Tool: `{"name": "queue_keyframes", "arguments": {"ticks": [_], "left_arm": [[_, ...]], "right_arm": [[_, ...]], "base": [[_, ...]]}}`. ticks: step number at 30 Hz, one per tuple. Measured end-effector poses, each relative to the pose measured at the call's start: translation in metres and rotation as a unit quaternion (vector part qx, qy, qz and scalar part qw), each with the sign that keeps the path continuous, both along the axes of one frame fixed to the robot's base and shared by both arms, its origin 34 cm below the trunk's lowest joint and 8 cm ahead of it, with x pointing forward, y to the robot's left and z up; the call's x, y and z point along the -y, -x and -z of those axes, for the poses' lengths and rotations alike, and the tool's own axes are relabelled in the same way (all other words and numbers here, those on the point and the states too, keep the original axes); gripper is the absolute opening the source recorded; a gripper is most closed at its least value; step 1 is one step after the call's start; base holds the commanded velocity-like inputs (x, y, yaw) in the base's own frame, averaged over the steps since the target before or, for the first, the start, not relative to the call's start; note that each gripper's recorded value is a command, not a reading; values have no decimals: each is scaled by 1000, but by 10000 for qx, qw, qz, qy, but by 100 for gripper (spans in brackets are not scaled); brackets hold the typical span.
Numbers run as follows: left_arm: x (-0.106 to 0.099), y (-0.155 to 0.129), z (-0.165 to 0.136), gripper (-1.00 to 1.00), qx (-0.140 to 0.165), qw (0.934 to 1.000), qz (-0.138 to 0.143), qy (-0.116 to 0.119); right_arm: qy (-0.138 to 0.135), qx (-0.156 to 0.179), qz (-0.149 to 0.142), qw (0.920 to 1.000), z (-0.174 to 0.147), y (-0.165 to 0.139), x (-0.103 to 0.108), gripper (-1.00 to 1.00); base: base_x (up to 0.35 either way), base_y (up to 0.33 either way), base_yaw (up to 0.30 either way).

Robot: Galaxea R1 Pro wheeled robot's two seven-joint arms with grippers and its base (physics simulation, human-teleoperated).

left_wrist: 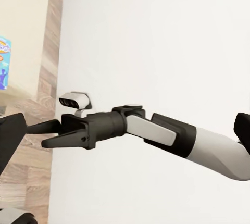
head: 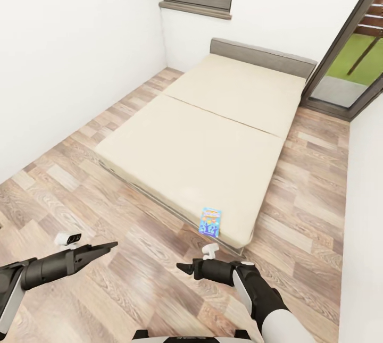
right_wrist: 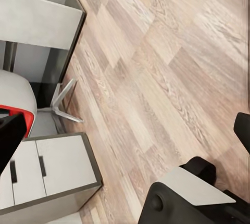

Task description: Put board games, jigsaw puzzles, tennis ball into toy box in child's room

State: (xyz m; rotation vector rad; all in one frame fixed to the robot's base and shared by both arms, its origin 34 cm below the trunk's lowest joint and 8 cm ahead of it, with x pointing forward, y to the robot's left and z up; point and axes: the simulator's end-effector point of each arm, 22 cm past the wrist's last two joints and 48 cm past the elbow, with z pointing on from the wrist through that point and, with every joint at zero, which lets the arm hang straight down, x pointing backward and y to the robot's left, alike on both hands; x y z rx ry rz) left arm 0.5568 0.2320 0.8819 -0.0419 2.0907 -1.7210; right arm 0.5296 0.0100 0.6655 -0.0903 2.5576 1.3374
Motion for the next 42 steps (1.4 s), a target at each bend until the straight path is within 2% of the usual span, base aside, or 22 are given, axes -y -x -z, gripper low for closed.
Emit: {"name": "queue_keyframes", "arguments": {"ticks": [9,42], "left_arm": [[-5,-3,-6,100,80,9999,-76,-24],[-6,-6,-26,100,312,9995,-81,-26]], "right_arm": [[15,69,5,10000,-4,-4,0,100],[17,310,8,9995,-23,-17,0,100]], "base": [[0,0,-197],[0,0,-183]]}}
